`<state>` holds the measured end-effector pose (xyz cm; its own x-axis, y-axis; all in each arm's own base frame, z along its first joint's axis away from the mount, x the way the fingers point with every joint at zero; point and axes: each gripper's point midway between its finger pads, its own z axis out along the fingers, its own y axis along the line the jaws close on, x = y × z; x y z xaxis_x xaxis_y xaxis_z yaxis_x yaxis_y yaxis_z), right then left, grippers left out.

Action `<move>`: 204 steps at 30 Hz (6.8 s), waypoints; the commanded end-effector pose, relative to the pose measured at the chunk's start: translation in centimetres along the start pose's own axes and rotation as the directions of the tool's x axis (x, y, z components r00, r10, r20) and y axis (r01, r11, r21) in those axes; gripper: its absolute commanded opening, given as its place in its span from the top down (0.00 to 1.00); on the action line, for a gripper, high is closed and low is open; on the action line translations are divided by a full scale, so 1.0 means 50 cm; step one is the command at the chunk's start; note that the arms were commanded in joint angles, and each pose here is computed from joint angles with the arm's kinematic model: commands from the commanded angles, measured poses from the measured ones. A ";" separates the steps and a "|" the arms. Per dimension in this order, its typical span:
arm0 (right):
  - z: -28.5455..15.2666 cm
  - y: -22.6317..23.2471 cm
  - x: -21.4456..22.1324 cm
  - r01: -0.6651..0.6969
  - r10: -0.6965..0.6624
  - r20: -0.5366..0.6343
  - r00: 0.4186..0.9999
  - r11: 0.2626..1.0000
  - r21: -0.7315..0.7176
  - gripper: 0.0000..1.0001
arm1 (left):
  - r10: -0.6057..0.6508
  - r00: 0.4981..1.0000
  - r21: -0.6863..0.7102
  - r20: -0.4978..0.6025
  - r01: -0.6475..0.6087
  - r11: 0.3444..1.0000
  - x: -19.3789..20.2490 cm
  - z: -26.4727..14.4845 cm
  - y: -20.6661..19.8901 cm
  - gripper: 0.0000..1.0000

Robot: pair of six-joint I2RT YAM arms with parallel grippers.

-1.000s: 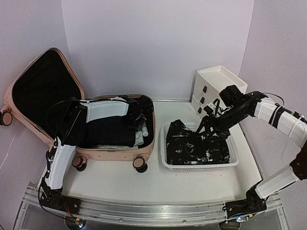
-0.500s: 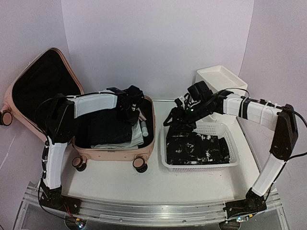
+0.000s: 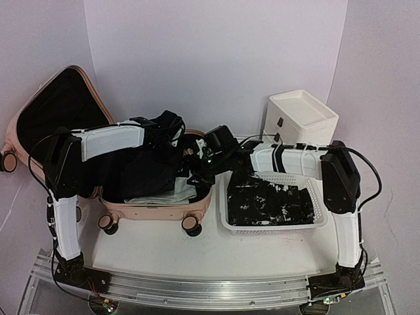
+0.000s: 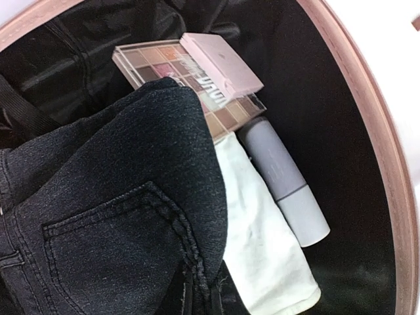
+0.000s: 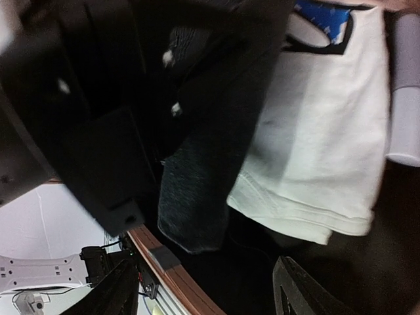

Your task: Open, take out, and arrange the luggage

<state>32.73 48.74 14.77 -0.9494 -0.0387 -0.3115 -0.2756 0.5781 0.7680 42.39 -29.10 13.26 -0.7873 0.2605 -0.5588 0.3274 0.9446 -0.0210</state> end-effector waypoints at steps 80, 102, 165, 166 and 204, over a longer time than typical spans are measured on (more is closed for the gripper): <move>-0.352 -0.027 0.055 0.031 -0.115 0.330 0.937 0.968 0.248 1.00 | 0.074 0.890 0.042 0.449 -0.103 0.994 -0.045 -0.455 0.097 0.19; -0.508 -0.210 0.140 -0.150 0.079 0.265 0.961 0.954 0.260 1.00 | 0.083 0.904 0.042 0.419 -0.110 0.993 -0.031 -0.417 0.094 0.19; -0.614 -0.301 0.219 -0.153 0.148 0.041 0.988 0.919 0.362 0.40 | 0.097 0.956 0.155 0.276 -0.144 0.977 -0.015 -0.298 0.034 0.17; -0.601 -0.304 0.212 -0.161 0.157 0.042 0.987 0.926 0.341 0.39 | 0.092 0.963 0.192 0.253 -0.144 0.971 -0.011 -0.286 0.019 0.18; -0.634 -0.316 0.200 -0.067 0.055 0.040 0.998 0.894 0.442 0.25 | -0.151 0.988 -0.034 -0.023 0.150 0.988 0.059 0.052 -0.129 0.43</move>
<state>22.35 13.12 14.88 -0.9746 0.0349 -0.2213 -0.0694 0.8922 0.4463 38.51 -35.59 8.36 -0.8503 0.1690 -0.4985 0.2460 0.9648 -0.0926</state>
